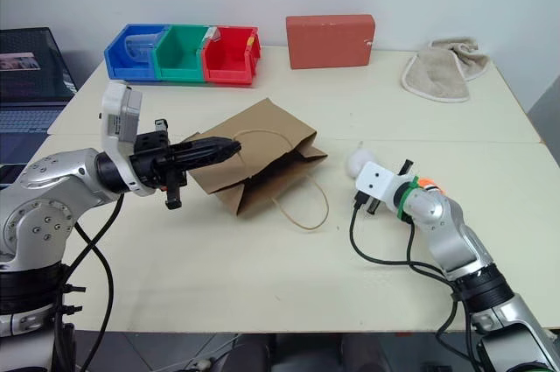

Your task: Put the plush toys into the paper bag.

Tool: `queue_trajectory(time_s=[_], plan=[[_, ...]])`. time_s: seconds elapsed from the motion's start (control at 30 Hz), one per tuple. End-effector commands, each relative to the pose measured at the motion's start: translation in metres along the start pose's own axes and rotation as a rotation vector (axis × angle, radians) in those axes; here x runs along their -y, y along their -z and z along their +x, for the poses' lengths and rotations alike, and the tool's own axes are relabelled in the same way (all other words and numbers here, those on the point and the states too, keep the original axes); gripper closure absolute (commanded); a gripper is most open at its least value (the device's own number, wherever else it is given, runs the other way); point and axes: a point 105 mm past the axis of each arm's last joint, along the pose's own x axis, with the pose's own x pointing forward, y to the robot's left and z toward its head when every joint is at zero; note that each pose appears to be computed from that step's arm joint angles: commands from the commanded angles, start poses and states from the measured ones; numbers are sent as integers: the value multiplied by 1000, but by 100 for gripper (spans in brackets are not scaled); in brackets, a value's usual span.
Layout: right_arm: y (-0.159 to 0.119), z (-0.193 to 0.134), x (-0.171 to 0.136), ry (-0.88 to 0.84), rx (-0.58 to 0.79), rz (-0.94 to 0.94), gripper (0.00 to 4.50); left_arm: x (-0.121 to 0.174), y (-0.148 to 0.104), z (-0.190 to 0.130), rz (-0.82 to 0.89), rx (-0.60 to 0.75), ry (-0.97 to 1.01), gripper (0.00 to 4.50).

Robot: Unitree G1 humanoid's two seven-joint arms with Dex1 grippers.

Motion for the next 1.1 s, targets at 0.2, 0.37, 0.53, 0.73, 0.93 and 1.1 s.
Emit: queue_trajectory(time_s=[0.2,0.37,0.53,0.73,0.93,1.1], plan=[[-67,-49,16,-162,278,15,449,9,-16,-1,75,38,19,450],[-114,-74,-3,-380,440,54,449,9,-17,-1,75,48,15,450],[-133,-50,-11,-381,479,67,449,11,-21,0,79,59,25,450],[-143,-8,-23,-381,474,68,449,9,-26,-2,82,69,19,450],[-153,14,-34,-354,476,67,449,9,-30,-3,73,103,8,450],[-156,16,-35,-343,481,78,449,9,-32,-4,70,111,7,450]])
